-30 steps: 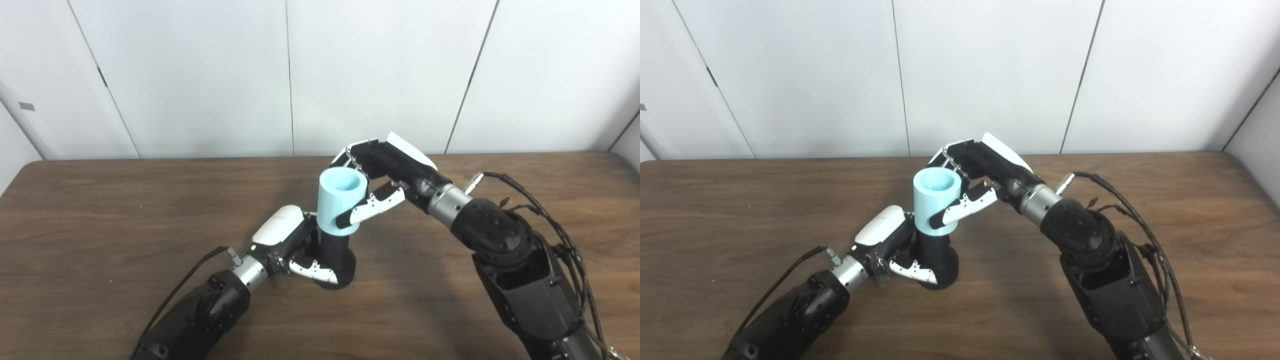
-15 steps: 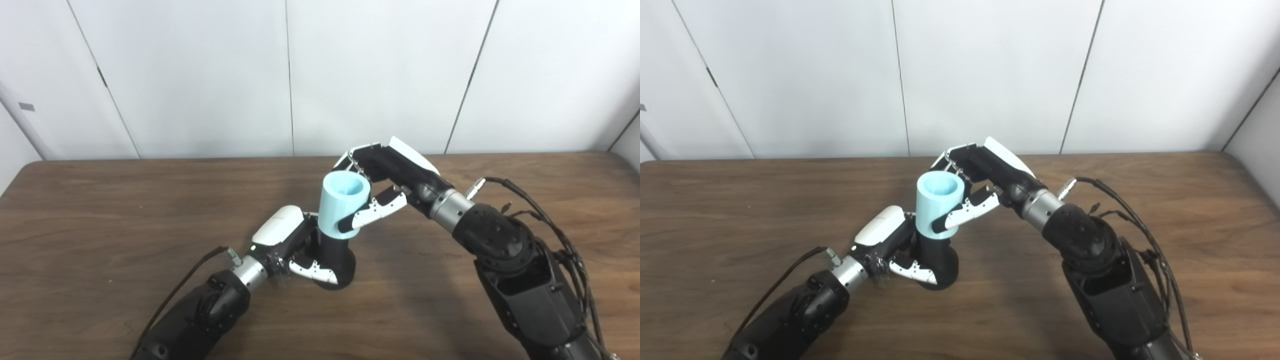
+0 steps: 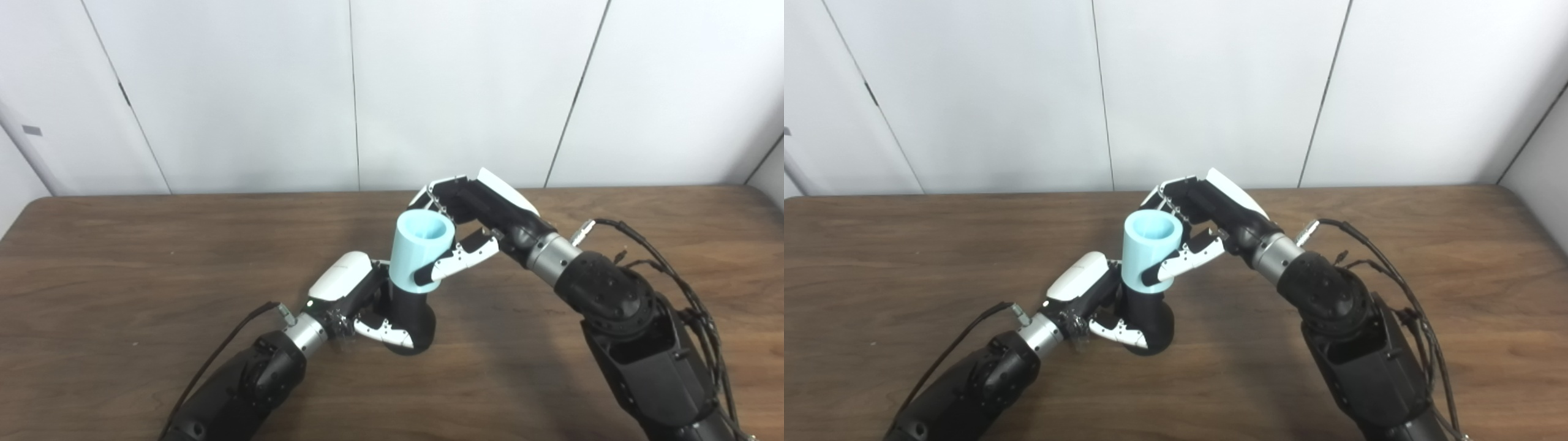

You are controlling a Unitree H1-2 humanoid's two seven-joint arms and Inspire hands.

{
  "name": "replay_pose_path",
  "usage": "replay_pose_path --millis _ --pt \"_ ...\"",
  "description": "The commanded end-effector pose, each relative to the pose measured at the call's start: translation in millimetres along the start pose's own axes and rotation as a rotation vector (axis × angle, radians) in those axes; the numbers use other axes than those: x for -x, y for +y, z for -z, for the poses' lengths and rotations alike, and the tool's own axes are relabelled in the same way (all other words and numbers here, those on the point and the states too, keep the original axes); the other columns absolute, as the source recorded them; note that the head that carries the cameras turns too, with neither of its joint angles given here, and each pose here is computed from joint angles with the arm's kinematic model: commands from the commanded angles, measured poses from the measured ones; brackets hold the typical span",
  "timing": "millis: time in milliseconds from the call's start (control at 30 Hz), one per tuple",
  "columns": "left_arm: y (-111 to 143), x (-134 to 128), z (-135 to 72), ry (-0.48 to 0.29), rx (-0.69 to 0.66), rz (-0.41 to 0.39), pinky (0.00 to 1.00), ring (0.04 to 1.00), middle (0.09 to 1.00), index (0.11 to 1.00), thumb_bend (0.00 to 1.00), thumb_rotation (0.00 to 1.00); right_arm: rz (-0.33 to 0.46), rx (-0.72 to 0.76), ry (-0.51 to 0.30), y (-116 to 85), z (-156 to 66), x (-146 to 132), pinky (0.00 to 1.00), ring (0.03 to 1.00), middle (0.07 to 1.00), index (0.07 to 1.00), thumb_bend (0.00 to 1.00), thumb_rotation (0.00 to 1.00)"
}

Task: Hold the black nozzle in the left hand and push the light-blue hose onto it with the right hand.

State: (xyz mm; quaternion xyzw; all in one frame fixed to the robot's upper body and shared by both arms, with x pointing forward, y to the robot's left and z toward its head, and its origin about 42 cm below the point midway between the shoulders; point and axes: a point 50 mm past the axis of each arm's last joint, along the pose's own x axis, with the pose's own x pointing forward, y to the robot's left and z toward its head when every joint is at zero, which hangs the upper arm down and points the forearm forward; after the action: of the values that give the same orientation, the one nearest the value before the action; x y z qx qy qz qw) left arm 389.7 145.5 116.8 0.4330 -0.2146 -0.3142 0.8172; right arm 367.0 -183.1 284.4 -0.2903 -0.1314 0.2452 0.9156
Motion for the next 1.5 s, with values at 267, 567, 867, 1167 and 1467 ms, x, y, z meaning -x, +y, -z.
replay_pose_path --millis 267,567,867,1167,1467 --pt "-75 66 32 0.248 -0.047 0.407 0.38 0.429 0.499 0.498 0.5 0.0 -0.012 0.019 -0.092 8 -18 -8 0.25 0.326 0.413 0.508 0.52 0.0" --pt "-75 65 31 0.248 -0.057 0.411 0.39 0.43 0.494 0.501 0.5 0.0 -0.017 0.01 -0.133 13 -30 -19 0.24 0.311 0.412 0.515 0.52 0.0" --pt "-75 65 32 0.25 -0.058 0.408 0.39 0.431 0.495 0.499 0.5 0.0 -0.013 0.004 -0.139 12 -34 -22 0.24 0.31 0.412 0.512 0.52 0.0" --pt "-75 67 34 0.259 -0.062 0.414 0.39 0.431 0.499 0.498 0.5 0.0 -0.017 0.022 -0.106 6 -23 -14 0.24 0.31 0.412 0.511 0.52 0.0" --pt "-72 68 34 0.257 -0.064 0.417 0.39 0.431 0.499 0.498 0.5 0.0 0.025 0.019 -0.078 0 -13 0 0.23 0.31 0.411 0.516 0.52 0.0"
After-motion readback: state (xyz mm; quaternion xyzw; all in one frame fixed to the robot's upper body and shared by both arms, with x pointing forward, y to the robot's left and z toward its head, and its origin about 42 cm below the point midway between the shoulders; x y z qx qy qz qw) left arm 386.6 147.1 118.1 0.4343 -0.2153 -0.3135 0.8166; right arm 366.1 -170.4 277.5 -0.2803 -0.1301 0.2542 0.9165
